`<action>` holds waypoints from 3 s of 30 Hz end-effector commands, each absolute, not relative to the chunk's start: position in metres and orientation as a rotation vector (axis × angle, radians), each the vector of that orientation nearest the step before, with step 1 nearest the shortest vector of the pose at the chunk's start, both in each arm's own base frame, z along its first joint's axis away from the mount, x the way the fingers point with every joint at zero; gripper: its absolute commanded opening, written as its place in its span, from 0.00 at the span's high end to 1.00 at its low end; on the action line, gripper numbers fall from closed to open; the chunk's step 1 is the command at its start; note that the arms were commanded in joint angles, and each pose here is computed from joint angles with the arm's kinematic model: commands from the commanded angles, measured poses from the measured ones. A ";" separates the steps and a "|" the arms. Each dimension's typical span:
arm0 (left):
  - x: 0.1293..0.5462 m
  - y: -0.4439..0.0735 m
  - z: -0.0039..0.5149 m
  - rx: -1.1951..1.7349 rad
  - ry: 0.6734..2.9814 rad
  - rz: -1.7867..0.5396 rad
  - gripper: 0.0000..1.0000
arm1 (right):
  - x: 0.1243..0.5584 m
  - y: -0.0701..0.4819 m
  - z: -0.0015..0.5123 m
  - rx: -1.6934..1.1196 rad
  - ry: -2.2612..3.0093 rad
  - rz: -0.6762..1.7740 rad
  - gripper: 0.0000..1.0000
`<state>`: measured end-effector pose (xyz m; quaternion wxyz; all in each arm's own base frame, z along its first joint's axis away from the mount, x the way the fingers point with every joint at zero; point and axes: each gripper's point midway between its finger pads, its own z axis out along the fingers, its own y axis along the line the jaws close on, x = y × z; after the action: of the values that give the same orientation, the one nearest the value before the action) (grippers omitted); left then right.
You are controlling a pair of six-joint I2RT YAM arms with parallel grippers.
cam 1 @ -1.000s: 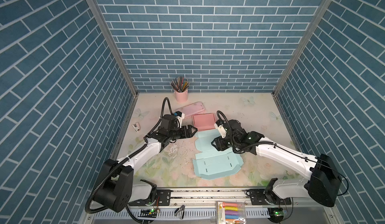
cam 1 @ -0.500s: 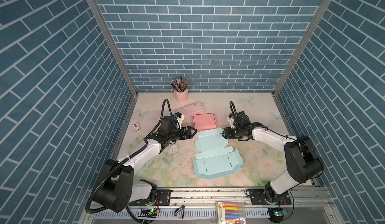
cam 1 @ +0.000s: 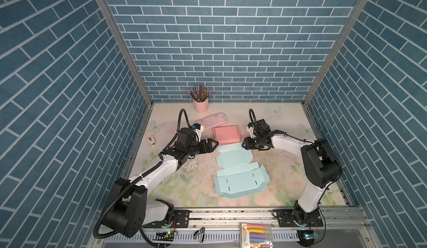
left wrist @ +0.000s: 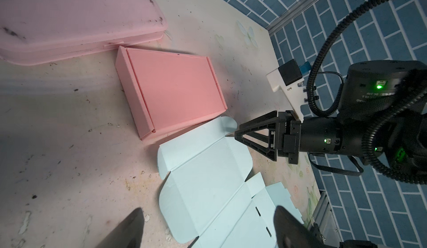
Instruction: Fold the paper box
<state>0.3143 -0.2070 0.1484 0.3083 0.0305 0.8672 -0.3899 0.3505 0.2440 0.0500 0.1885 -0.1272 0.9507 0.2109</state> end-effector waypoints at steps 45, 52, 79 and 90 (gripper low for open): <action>0.315 -0.182 0.143 -0.012 2.277 -0.966 0.12 | 0.302 0.324 0.024 -0.712 2.661 0.580 0.71; 0.316 -0.156 0.141 -0.120 2.250 -0.933 0.12 | 0.303 0.362 0.035 -0.844 2.600 0.634 0.72; 0.313 -0.172 0.160 0.006 2.153 -1.013 0.12 | 0.232 0.266 0.116 -0.467 2.629 0.538 0.29; 0.316 -0.169 0.158 -0.033 2.173 -0.991 0.12 | 0.255 0.230 0.083 -0.607 2.725 0.303 0.24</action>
<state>0.3143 -0.1681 0.1577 0.3651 -0.0136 0.8461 -0.3881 0.2546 0.2395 0.0897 0.1828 -0.1792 0.9565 0.1400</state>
